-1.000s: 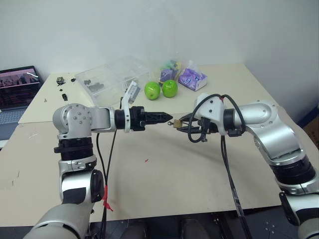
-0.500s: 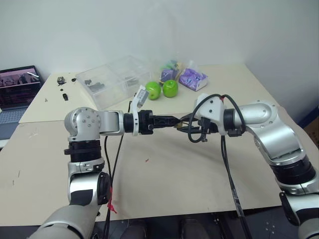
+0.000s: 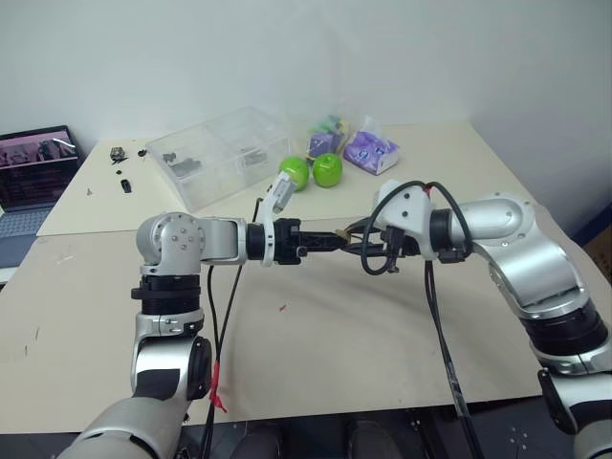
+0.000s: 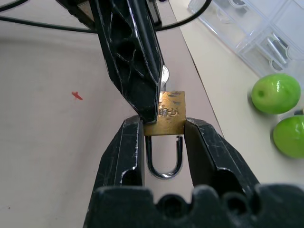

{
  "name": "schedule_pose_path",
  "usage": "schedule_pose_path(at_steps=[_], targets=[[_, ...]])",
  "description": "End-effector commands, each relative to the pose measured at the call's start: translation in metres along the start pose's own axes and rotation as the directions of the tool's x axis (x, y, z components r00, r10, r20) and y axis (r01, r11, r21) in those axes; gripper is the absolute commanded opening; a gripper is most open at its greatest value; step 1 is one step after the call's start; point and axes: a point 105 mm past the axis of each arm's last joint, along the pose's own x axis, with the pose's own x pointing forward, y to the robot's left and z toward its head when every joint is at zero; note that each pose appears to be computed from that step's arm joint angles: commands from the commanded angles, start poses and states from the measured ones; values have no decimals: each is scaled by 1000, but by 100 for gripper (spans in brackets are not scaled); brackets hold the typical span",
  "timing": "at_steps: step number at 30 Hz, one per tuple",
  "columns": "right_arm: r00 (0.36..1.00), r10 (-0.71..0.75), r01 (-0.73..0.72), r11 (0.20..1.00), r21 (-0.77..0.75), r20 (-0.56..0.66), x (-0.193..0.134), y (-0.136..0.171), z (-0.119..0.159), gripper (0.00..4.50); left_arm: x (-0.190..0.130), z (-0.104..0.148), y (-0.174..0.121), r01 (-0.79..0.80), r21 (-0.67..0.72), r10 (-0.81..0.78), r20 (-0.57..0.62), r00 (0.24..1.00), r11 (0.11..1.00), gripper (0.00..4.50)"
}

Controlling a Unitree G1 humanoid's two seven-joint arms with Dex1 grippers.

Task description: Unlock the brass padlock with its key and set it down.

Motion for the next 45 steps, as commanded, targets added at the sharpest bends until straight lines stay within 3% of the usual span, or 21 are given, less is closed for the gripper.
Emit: schedule_pose_path(at_steps=[1, 28, 30, 34, 44, 45], targets=[[999, -32, 33, 999, -39, 29, -8, -5, 13, 91, 0, 8, -8, 29, 37, -30, 22, 999, 999, 4], [999, -28, 29, 999, -41, 29, -8, -3, 17, 91, 7, 17, -12, 49, 15, -50, 78, 996, 999, 4], [999, -28, 29, 999, -41, 29, -8, -3, 17, 91, 7, 16, -14, 58, 19, -59, 72, 996, 998, 98], [999, -27, 28, 999, -42, 30, -9, -3, 17, 91, 6, 16, -14, 59, 21, -61, 73, 996, 998, 237], [999, -29, 30, 999, -41, 30, -9, -4, 18, 91, 8, 17, -14, 67, 4, -67, 81, 994, 998, 237], [999, -29, 30, 999, -41, 29, -9, -4, 18, 91, 8, 17, -14, 69, -1, -68, 83, 994, 998, 198]])
